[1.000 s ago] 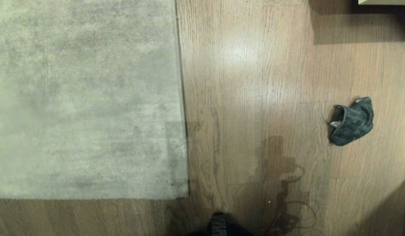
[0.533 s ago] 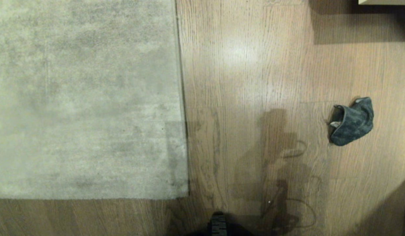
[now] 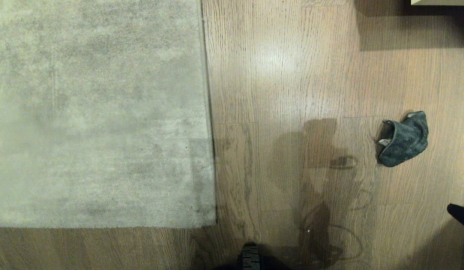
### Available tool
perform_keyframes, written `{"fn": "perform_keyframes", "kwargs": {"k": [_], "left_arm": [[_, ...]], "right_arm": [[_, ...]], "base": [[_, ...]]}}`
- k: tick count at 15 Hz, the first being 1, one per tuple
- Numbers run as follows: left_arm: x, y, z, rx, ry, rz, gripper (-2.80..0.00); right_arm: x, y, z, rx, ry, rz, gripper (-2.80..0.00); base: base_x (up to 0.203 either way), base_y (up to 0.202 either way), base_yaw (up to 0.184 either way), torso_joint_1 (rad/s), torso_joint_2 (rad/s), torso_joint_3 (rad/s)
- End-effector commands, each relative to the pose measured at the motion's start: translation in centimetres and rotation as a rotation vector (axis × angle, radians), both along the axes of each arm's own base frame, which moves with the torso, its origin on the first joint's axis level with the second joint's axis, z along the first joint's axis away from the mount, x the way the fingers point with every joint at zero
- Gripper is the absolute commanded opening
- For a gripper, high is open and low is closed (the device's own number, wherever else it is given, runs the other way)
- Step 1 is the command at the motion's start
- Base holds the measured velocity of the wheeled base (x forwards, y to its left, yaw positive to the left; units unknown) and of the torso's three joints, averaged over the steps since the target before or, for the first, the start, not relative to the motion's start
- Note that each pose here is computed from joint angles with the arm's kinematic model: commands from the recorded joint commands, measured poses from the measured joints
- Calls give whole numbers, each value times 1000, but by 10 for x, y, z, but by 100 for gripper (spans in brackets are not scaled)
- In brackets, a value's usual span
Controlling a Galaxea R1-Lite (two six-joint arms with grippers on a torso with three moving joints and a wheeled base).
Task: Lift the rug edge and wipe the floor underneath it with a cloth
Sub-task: Pick up the rag
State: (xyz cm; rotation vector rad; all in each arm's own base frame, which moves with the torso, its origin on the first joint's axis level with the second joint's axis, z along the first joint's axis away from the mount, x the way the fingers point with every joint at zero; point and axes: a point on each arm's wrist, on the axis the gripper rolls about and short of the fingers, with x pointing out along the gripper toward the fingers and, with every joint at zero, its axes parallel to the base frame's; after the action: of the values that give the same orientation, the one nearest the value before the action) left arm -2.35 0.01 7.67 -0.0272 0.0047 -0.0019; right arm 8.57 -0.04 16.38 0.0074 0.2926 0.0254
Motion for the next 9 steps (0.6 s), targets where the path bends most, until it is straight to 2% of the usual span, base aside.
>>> {"fn": "perform_keyframes", "kwargs": {"k": [1,2,3,9], "left_arm": [[0,0,0,0,0,0,-280],[0,0,0,0,0,0,-280],[0,0,0,0,0,0,-280],[0,0,0,0,3,0,-280]], "right_arm": [[15,-5,-8,7,89,-49,-280],[16,-6,-9,8,99,-52,-280],[18,-6,-10,7,112,-55,0],[34,-16,-23,21,221,-123,0]], "base": [[0,0,0,0,0,0],[0,0,0,0,0,0],[0,0,0,0,0,0],[0,0,0,0,0,0]]}}
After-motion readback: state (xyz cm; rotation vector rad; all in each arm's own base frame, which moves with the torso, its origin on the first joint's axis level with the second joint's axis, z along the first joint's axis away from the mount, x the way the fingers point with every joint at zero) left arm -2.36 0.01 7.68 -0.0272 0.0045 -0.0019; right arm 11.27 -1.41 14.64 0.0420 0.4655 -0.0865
